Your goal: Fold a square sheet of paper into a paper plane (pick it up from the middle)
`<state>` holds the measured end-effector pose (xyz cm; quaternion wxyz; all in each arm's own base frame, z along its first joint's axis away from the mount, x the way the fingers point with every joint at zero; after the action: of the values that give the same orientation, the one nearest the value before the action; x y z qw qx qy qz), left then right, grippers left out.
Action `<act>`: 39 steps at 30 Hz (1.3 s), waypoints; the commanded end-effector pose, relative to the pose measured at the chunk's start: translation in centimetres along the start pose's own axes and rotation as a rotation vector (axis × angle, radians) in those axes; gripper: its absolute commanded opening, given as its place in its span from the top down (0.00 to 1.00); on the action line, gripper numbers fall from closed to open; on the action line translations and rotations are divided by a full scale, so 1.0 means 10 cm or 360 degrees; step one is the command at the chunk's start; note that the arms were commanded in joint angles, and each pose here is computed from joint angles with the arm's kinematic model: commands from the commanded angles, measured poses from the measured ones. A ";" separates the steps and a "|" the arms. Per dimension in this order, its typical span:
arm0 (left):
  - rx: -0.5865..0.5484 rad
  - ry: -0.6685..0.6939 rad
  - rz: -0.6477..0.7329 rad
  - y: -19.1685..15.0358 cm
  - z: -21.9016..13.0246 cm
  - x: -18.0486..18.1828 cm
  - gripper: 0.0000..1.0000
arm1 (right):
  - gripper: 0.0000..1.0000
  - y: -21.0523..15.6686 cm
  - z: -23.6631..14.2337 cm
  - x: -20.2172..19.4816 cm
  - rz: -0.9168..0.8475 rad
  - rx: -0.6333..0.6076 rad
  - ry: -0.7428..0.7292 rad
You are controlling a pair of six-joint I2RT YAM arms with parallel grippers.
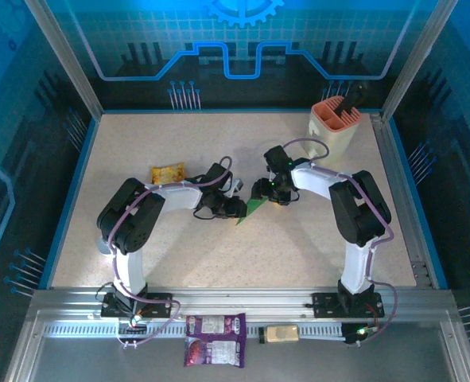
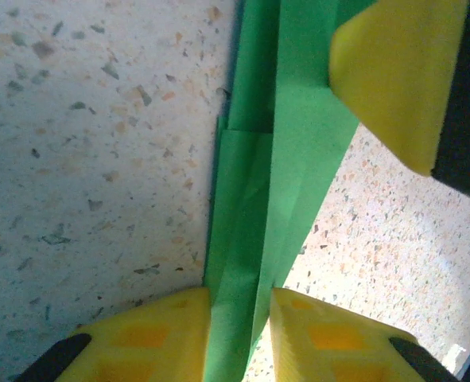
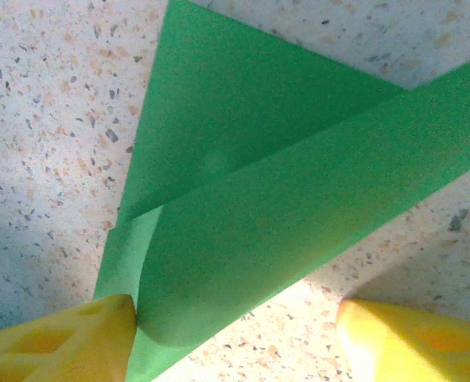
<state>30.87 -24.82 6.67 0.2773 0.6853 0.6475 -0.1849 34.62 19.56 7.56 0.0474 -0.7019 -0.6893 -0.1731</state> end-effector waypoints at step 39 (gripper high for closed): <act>0.0113 0.0137 -0.0160 -0.07 0.19 0.31 0.82 | 0.37 -0.11 0.13 -0.18 -0.0037 0.0064 0.0051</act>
<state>31.39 -24.43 6.04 0.2690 0.6734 0.6588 -0.2003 34.52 18.85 7.62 0.0655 -0.6919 -0.6937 -0.1890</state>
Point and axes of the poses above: each hand's point on the last joint's axis, 136 mm out from that joint toward the fingers, its own z axis out along the fingers, its own x axis along the line the jaws close on, y = z × x, the point moved 6 cm from there along -z, back along the fingers, and after that the axes turned 5 degrees about -z, right-handed, at the moved point
